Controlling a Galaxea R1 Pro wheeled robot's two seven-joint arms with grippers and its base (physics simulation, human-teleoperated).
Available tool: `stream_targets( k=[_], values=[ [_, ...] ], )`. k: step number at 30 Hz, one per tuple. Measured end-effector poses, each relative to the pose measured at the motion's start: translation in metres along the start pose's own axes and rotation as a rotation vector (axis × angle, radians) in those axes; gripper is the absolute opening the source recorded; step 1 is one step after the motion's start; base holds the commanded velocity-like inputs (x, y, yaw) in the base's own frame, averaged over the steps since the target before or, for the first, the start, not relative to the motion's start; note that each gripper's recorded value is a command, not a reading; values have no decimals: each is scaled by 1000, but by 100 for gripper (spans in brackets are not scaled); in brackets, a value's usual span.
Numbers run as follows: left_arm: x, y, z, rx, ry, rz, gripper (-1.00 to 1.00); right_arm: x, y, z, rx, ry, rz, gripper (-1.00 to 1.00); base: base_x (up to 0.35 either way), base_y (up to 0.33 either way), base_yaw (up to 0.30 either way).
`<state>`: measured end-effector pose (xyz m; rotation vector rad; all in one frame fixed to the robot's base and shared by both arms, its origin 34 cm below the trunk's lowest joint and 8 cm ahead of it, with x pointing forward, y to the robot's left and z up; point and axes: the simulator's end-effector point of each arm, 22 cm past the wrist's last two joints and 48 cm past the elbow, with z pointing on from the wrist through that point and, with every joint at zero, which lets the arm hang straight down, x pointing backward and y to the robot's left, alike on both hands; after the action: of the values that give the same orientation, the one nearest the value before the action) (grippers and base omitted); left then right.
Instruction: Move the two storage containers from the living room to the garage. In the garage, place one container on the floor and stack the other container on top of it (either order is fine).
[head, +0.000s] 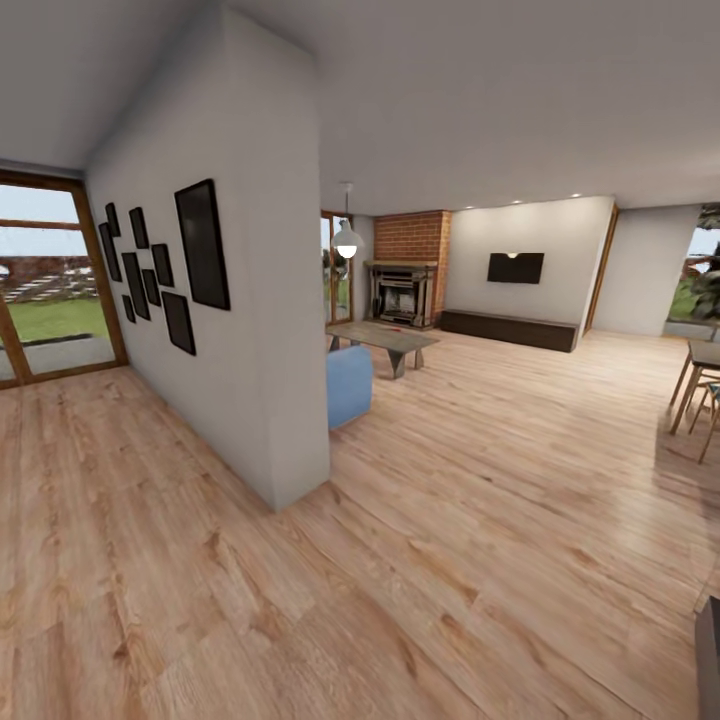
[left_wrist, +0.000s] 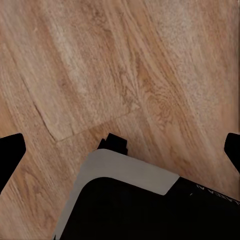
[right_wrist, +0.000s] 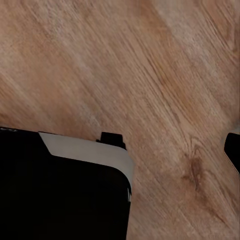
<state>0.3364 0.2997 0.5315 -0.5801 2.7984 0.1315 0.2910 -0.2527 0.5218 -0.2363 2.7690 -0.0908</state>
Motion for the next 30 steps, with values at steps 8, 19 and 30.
stream_targets(
  k=[8, 19, 30],
  values=[
    [0, 0, 0, 0, 0, 0, 100, -1, 4, 0, -6, 0, 2, 100, 322, 0, -72],
    [0, 0, 0, -1, 0, 0, 100, -1, 4, 0, -6, -1, 2, 100, 322, 0, -256],
    [0, 0, 0, 0, 0, 0, 100, 0, 3, 0, -4, 0, 2, 100, 322, 0, -276]
  ],
)
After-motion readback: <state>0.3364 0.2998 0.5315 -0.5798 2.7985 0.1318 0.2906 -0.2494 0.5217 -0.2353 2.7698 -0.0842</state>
